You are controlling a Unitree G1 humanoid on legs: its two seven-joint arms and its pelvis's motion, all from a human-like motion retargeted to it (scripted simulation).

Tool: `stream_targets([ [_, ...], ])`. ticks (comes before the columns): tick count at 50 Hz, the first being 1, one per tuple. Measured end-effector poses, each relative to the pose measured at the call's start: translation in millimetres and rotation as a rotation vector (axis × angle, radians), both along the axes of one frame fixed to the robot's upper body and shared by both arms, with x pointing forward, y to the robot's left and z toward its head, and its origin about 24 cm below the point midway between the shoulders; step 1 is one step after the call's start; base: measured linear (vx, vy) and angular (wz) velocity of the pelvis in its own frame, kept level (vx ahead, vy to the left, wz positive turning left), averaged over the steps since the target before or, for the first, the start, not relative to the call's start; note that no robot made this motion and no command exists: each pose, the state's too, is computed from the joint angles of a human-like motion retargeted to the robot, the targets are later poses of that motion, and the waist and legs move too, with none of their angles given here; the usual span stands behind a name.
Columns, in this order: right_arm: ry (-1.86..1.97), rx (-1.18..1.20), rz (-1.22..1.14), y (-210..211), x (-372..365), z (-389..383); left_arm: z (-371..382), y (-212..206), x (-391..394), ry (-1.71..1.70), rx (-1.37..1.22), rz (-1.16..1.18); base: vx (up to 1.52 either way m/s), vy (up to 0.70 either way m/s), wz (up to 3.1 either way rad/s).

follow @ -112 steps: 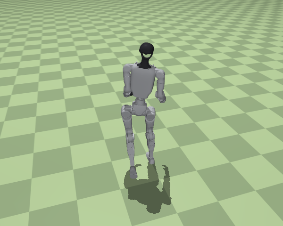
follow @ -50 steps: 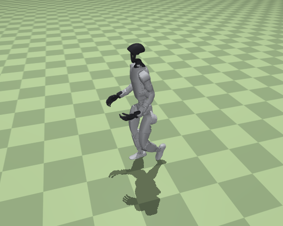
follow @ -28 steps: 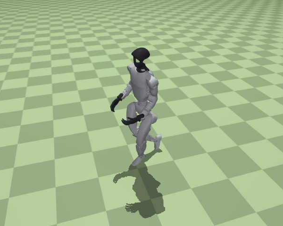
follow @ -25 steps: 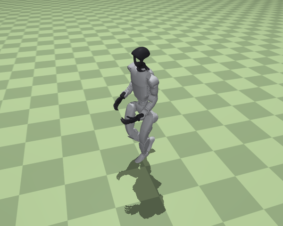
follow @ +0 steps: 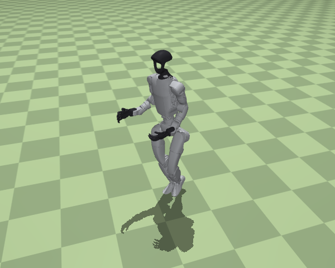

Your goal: Walk run

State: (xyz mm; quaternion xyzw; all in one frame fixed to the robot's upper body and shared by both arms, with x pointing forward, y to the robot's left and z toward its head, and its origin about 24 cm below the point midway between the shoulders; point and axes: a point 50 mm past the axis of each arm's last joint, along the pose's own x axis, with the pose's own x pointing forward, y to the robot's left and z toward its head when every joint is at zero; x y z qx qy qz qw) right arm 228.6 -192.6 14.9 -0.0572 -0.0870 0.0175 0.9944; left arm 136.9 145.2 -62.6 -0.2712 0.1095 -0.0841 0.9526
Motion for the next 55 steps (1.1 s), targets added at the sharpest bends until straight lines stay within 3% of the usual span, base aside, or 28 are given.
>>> stream_targets([
  [8,-0.039,0.003,0.018,7,-4,11,13,20,14,-0.071,0.194,-0.075,1.40,-0.57,-0.74],
  [15,0.351,0.100,0.001,-3,-83,-66,43,33,52,-0.231,0.230,-0.016,1.68,-0.51,0.78],
  [20,0.579,0.216,-0.139,-42,-165,-95,49,23,68,-0.276,0.155,0.002,1.29,-0.58,-0.20],
  [24,0.615,0.124,-0.203,-77,-188,-86,46,18,61,-0.280,0.125,-0.007,1.20,-0.42,0.94],
  [30,0.529,-0.068,-0.190,-76,-148,-71,39,24,44,-0.257,0.120,-0.016,1.50,-0.67,0.07],
  [33,0.382,-0.059,-0.190,-48,-111,-59,35,36,25,-0.235,0.134,0.010,1.39,-0.68,-1.02],
  [39,0.027,0.064,-0.167,-19,-38,-12,7,9,-3,-0.097,0.003,0.007,1.57,-0.51,-0.18],
  [44,-0.164,0.009,-0.053,-5,-10,29,3,22,-16,-0.055,0.134,0.003,1.26,-0.50,-0.22],
  [50,-0.059,-0.061,-0.028,-17,-20,20,13,24,9,-0.115,0.184,-0.026,1.61,-0.57,-0.27],
  [55,0.243,0.044,-0.035,-14,-66,-47,34,28,33,-0.207,0.193,-0.027,1.68,-0.57,0.80],
])
